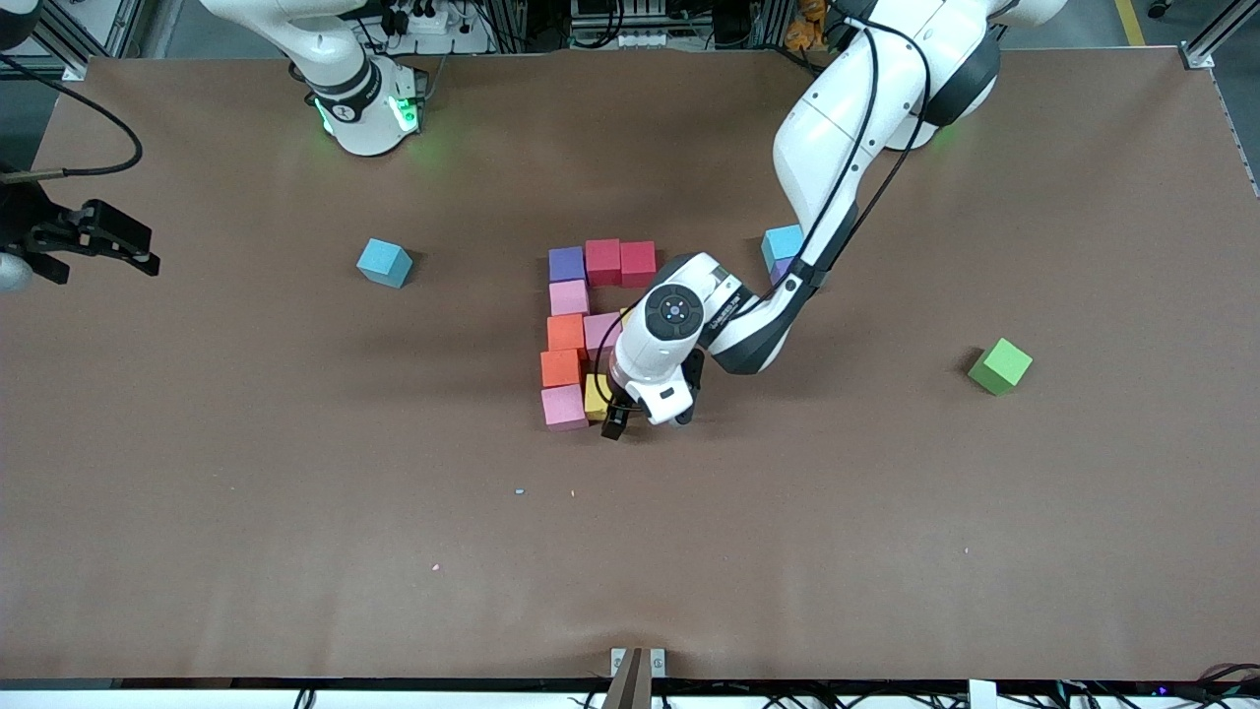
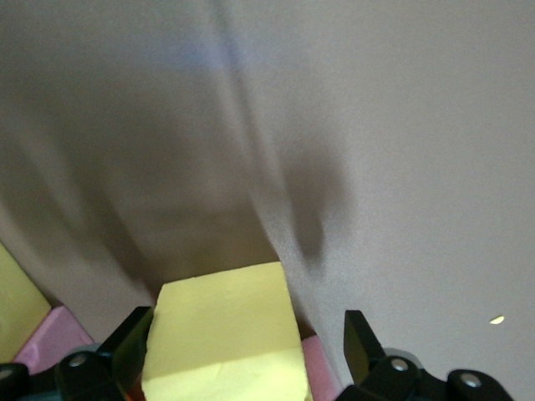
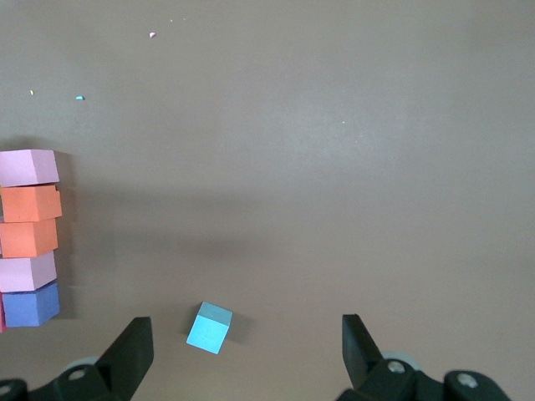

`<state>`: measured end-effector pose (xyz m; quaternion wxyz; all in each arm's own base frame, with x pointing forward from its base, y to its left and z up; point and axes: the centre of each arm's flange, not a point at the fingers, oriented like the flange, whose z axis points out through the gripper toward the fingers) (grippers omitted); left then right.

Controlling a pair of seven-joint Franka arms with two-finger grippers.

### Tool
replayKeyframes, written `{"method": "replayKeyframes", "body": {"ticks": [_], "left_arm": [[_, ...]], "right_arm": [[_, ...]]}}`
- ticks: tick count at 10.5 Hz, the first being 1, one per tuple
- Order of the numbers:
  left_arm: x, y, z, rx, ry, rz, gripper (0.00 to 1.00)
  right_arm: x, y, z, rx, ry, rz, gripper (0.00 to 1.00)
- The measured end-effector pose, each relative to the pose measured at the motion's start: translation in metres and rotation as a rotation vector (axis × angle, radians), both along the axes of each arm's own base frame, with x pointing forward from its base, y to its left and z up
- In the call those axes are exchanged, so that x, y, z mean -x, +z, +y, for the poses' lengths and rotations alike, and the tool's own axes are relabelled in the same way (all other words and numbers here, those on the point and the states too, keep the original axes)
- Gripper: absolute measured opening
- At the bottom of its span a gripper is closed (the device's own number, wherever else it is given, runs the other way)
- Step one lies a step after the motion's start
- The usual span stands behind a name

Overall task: Arrange 11 blocks into digit 3
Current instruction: 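Lower the yellow cube into the cluster with the left gripper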

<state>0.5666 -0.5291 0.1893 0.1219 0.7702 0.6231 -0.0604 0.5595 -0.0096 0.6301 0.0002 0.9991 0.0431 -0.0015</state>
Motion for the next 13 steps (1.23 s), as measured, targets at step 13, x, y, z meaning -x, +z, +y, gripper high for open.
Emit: {"method": "replayKeyframes", "body": {"ticks": [13], "left_arm": [[0.0044, 0.0052, -0.0080, 0.028, 0.174, 0.035, 1.00]], "right_arm": [[-0.0018, -0.0032, 0.0001, 0.001, 0.000, 0.005, 1.00]]}}
